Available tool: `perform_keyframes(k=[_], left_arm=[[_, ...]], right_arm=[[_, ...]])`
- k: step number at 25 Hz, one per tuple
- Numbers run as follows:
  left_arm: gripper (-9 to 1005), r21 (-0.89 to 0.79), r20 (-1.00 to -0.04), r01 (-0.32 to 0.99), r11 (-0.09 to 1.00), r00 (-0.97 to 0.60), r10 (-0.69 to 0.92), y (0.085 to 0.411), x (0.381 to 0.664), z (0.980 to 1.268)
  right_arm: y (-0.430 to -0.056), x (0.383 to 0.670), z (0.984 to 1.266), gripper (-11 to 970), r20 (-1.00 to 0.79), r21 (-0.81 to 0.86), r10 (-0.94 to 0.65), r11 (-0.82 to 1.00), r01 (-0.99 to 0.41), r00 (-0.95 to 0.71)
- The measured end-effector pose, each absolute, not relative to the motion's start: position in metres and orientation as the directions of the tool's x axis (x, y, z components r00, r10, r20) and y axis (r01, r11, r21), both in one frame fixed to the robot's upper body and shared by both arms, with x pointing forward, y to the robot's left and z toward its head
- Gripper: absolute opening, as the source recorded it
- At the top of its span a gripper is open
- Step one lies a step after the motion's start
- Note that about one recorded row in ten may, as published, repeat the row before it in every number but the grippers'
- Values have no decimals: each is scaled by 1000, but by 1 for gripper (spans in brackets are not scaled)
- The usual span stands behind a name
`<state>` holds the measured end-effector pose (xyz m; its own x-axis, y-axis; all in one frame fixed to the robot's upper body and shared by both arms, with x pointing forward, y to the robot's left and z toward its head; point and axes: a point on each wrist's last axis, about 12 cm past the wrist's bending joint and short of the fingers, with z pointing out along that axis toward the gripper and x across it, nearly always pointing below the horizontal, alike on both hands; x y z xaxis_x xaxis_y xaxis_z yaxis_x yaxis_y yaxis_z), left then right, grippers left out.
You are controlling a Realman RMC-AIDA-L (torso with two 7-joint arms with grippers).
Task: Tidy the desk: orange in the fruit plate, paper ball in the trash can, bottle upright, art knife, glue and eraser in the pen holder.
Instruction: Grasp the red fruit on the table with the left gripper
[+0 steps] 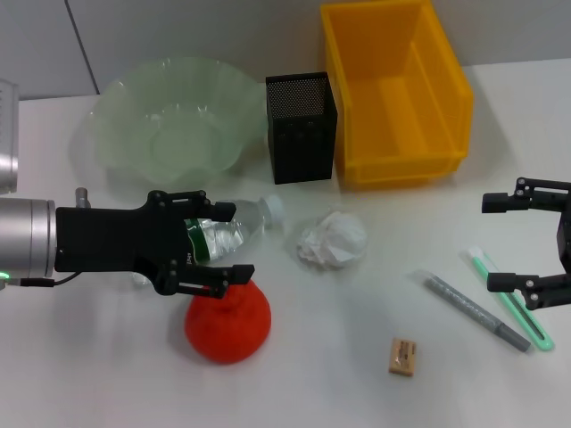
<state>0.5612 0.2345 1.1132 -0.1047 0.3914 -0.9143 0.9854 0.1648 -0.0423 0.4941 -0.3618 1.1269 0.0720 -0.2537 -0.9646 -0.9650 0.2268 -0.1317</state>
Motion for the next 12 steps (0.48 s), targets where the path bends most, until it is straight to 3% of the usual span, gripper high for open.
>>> perform_keyframes(k=[12], left_arm=[[839, -91, -896, 981, 174, -156, 416, 234, 560, 1110]], right_arm=[[-362, 495, 1126, 826, -964, -131, -257, 237, -963, 68]])
